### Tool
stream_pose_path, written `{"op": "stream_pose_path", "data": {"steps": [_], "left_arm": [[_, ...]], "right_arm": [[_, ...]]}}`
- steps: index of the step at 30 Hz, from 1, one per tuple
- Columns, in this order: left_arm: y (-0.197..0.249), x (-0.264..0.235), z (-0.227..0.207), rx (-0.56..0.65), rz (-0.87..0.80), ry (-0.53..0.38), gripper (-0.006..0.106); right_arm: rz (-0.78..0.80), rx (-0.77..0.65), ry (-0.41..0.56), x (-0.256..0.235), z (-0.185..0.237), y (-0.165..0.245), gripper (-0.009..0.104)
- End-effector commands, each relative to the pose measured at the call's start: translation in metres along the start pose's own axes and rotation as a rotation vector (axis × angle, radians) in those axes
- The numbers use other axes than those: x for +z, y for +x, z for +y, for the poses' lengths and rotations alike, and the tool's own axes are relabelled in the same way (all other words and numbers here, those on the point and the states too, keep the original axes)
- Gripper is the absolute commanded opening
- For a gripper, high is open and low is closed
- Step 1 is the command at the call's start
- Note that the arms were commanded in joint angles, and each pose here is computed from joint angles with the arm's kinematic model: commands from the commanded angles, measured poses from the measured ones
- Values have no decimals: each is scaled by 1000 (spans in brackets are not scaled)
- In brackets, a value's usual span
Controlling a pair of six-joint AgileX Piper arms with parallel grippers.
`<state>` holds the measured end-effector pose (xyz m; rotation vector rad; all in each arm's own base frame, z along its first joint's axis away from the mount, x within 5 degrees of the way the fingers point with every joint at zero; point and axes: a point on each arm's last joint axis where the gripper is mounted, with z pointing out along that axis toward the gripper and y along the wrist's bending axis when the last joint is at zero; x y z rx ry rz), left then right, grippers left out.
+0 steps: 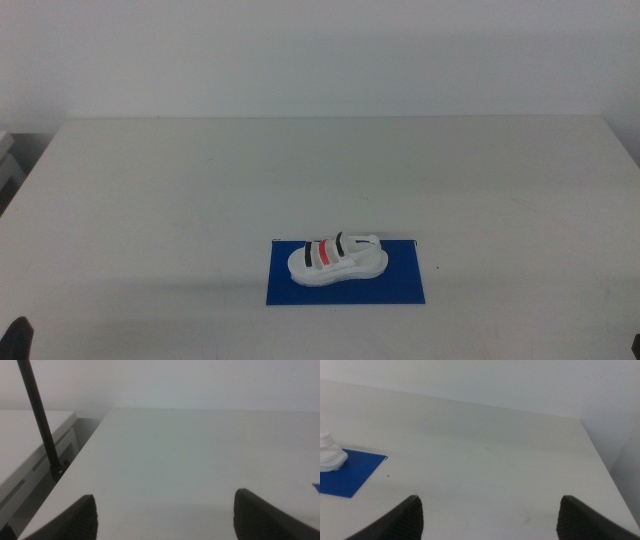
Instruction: Use one arm to grab the shoe from the table and place it on the mat.
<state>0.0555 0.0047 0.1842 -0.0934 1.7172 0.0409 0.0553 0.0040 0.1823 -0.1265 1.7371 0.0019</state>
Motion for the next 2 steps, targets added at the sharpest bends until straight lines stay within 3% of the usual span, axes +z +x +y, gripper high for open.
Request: {"op": "stream_pose_path", "data": {"steps": [1,2], "left_arm": [[-5,-1,-1,-23,-81,11,94],[-5,-1,-1,-23,-81,11,94]], "right_arm": [[-64,-21,3,0,0,-5,78],[-64,-21,3,0,0,-5,78]]}}
